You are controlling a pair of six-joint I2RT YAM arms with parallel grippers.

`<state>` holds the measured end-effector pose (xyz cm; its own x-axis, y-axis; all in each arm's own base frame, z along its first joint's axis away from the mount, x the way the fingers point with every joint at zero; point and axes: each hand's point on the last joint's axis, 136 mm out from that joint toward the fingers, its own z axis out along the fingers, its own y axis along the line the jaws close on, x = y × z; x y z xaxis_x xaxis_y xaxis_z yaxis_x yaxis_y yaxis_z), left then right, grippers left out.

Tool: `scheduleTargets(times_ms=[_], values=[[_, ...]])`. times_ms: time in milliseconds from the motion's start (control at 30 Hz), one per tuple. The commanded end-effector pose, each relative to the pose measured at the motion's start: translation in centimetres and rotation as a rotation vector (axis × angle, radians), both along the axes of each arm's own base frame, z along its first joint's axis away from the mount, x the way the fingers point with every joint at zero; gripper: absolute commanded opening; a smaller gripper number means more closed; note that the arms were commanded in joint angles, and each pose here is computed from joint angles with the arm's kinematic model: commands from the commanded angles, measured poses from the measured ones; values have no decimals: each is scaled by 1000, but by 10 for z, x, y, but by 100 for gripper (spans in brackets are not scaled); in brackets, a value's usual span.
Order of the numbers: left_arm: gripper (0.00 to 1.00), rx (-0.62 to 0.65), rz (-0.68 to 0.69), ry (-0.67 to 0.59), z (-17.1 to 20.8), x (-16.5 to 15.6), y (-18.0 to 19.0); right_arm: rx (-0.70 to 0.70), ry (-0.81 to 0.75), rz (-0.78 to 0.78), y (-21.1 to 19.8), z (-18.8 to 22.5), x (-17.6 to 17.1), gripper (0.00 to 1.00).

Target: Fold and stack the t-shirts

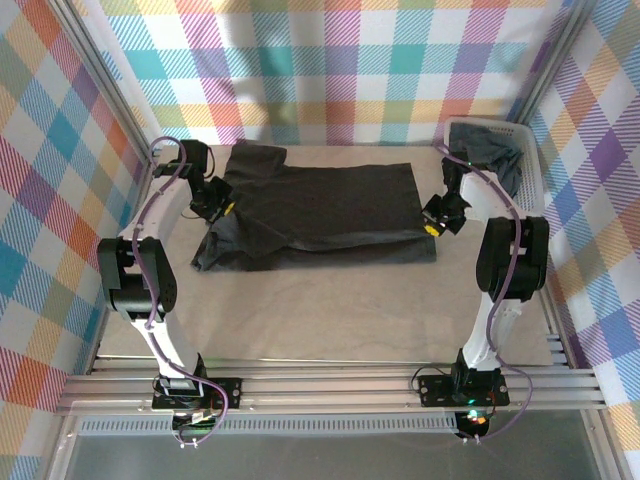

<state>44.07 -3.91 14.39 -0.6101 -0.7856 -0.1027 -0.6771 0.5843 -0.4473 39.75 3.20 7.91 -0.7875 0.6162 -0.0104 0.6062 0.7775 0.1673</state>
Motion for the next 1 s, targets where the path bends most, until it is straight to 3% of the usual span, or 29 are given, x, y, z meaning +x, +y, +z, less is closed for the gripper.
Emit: scheduleTargets(times_ms=[0, 200, 233, 300, 333, 367, 433, 533, 733, 833, 967], values=[[0, 16, -2, -4, 1, 4, 8, 0, -4, 8, 1, 2, 7, 0], [0, 16, -4, 8, -11, 10, 13, 23, -22, 28, 6, 0, 20, 0], [4, 15, -4, 7, -12, 13, 15, 21, -30, 36, 6, 2, 23, 7], [38, 36, 0, -3, -5, 12, 21, 20, -55, 54, 6, 9, 26, 23], [50, 58, 5, -4, 0, 7, 25, 14, -74, 61, 5, 15, 26, 30], [56, 77, 15, -4, 5, 1, 30, 11, -87, 65, 5, 19, 24, 35], [57, 84, 56, 7, 7, -21, 43, 2, -106, 65, 2, 26, 14, 45], [56, 83, 117, 55, -5, -64, 56, 7, -95, 66, 1, 24, -10, 51], [54, 5, 216, 202, -63, -133, 61, 57, -52, 58, 7, -2, -57, 54], [56, -43, 308, 212, -78, -144, 68, 101, -50, 37, 6, -14, -67, 57], [58, -101, 374, 170, -86, -133, 69, 149, -52, 11, 0, -28, -65, 56]])
